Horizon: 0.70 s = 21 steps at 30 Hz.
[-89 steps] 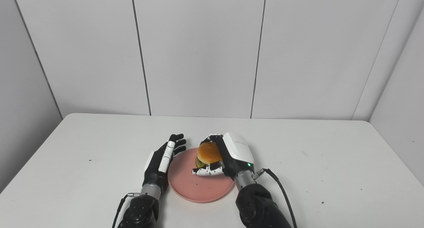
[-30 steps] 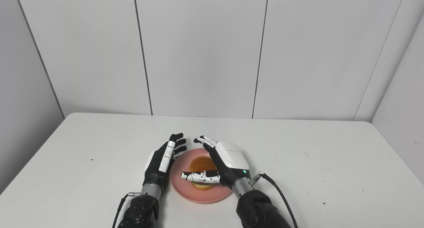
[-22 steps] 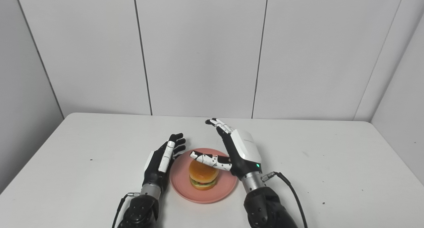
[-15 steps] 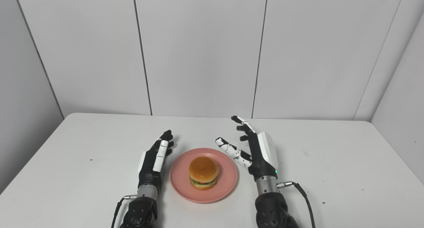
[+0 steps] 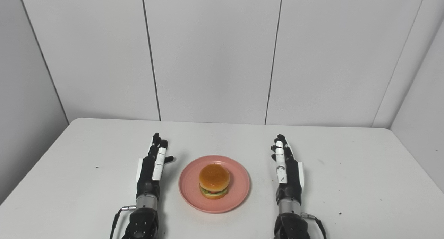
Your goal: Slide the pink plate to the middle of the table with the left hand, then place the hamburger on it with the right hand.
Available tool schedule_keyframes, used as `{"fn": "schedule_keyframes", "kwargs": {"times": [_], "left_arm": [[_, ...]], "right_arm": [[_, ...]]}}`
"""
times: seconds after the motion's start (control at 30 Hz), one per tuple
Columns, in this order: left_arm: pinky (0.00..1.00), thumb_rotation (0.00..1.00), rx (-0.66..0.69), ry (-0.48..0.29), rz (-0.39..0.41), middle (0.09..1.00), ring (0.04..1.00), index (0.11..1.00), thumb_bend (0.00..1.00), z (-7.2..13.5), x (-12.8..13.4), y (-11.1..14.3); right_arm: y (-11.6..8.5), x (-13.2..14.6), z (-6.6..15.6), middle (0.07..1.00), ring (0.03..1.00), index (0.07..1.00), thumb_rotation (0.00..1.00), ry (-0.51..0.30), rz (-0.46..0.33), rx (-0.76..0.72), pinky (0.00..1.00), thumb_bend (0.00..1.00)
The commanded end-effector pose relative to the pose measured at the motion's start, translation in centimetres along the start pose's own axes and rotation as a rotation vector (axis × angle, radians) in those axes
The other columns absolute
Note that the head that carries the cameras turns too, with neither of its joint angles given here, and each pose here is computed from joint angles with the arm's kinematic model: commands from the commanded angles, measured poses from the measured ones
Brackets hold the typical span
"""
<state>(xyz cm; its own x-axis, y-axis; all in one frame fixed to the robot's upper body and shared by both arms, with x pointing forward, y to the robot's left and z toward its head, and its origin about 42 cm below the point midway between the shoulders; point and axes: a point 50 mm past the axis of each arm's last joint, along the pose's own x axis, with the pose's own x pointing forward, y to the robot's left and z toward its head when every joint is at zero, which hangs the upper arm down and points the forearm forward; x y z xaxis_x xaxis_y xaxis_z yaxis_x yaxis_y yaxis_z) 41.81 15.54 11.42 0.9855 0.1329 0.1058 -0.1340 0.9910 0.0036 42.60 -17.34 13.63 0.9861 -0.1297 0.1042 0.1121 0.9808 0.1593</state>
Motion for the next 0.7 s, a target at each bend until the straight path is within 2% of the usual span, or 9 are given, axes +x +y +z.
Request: {"fn": "schedule_keyframes", "kwargs": {"times": [0.0, 0.07, 0.13, 0.23, 0.3, 0.37, 0.4, 0.5, 0.67], "left_arm": [[0.65, 0.96, 0.003, -0.023, -0.018, 0.986, 0.972, 0.98, 0.82, 1.07, 0.98, 0.22], [0.69, 0.95, 0.002, -0.012, -0.026, 0.98, 0.978, 0.976, 0.81, 1.18, 1.19, 0.41], [0.67, 0.94, 0.011, -0.006, -0.029, 0.978, 0.979, 0.972, 0.8, 1.19, 1.39, 0.67], [0.75, 0.94, 0.019, -0.006, -0.03, 0.977, 0.977, 0.967, 0.79, 1.12, 1.6, 0.93], [0.67, 0.94, 0.023, -0.007, -0.028, 0.975, 0.972, 0.96, 0.79, 1.08, 1.69, 1.02], [0.67, 0.94, 0.02, -0.008, -0.028, 0.972, 0.971, 0.96, 0.79, 1.02, 1.72, 1.03], [0.6, 0.93, 0.02, -0.008, -0.029, 0.966, 0.96, 0.96, 0.79, 1.05, 1.7, 0.99], [0.55, 0.93, 0.015, -0.006, -0.031, 0.956, 0.945, 0.959, 0.79, 1.21, 1.64, 0.85], [0.84, 0.95, 0.027, -0.003, -0.045, 0.977, 0.994, 0.971, 0.79, 1.39, 1.74, 1.0]], "right_arm": [[1.37, 1.11, 1.56, 0.915, 0.91, 0.902, 0.96, -0.031, 0.036, 0.012, 0.91, 0.77], [1.47, 1.08, 1.35, 0.909, 0.895, 0.902, 0.96, -0.021, 0.036, 0.008, 0.9, 0.77], [1.57, 1.11, 1.12, 0.907, 0.889, 0.902, 0.97, -0.01, 0.038, 0.006, 0.9, 0.77], [1.61, 1.21, 0.89, 0.91, 0.891, 0.905, 0.98, 0.003, 0.046, -0.001, 0.9, 0.76], [1.68, 1.24, 0.83, 0.913, 0.896, 0.908, 0.98, 0.01, 0.048, -0.004, 0.91, 0.75], [1.71, 1.28, 0.76, 0.911, 0.894, 0.904, 0.98, 0.012, 0.049, -0.01, 0.91, 0.75], [1.69, 1.3, 0.7, 0.909, 0.89, 0.9, 0.98, 0.014, 0.05, -0.014, 0.9, 0.76], [1.64, 1.32, 0.63, 0.906, 0.888, 0.894, 0.98, 0.022, 0.051, -0.018, 0.9, 0.76], [1.8, 1.25, 0.7, 0.917, 0.905, 0.892, 0.97, 0.034, 0.054, -0.027, 0.93, 0.77]]}}
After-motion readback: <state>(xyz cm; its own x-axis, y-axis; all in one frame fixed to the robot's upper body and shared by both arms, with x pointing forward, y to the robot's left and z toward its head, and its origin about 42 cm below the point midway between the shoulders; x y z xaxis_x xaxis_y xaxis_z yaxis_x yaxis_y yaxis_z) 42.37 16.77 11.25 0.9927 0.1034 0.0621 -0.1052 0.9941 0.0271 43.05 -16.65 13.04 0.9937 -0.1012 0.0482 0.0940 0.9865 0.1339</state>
